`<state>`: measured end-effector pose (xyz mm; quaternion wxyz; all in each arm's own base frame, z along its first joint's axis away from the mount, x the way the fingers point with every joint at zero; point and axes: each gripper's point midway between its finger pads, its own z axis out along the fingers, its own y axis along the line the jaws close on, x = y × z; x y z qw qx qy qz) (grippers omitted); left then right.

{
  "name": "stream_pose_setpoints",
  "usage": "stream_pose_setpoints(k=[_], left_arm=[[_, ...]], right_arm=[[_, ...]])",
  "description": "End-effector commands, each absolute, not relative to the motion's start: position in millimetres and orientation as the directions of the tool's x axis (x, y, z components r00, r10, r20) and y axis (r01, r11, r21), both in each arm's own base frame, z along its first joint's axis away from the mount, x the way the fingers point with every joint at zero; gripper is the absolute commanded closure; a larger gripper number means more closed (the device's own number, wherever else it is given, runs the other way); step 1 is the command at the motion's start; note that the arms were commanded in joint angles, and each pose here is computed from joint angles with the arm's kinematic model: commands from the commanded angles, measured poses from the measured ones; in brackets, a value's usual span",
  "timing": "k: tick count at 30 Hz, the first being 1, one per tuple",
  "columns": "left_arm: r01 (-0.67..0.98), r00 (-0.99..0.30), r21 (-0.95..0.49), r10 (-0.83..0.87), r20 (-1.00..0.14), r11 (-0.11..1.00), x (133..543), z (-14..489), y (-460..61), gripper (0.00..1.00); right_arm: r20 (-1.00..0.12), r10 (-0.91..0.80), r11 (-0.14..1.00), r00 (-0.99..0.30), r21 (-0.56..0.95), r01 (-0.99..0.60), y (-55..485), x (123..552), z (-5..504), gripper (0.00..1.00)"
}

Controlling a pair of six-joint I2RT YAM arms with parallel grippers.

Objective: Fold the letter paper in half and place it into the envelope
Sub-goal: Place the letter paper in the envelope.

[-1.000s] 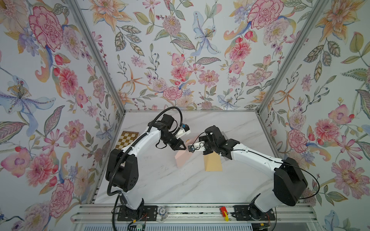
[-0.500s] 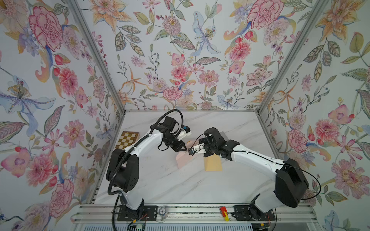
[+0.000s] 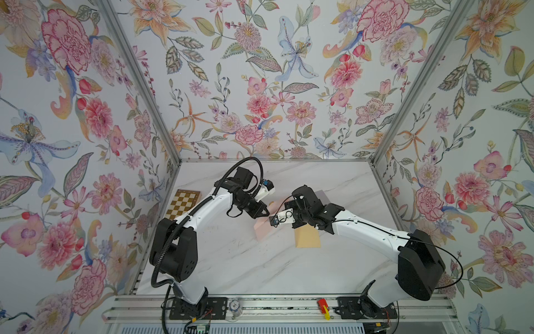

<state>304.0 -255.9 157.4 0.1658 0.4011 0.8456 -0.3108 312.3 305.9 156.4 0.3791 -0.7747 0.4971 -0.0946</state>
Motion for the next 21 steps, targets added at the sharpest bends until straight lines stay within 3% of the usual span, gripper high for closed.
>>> stream_pose_setpoints(k=[1,21], left_arm=[[0.788,-0.615,-0.384,0.585,-0.528,0.481,292.5,164.5,-254.2,1.0],[0.802,-0.598,-0.397,0.598,-0.534,0.447,279.4,161.0,-275.9,1.0]], right_arm=[[-0.185,-0.868,-0.225,0.46,-0.681,-0.697,299.0,317.7,145.3,1.0],[-0.24,-0.819,-0.227,0.521,-0.698,-0.679,306.3,301.2,148.7,1.0]])
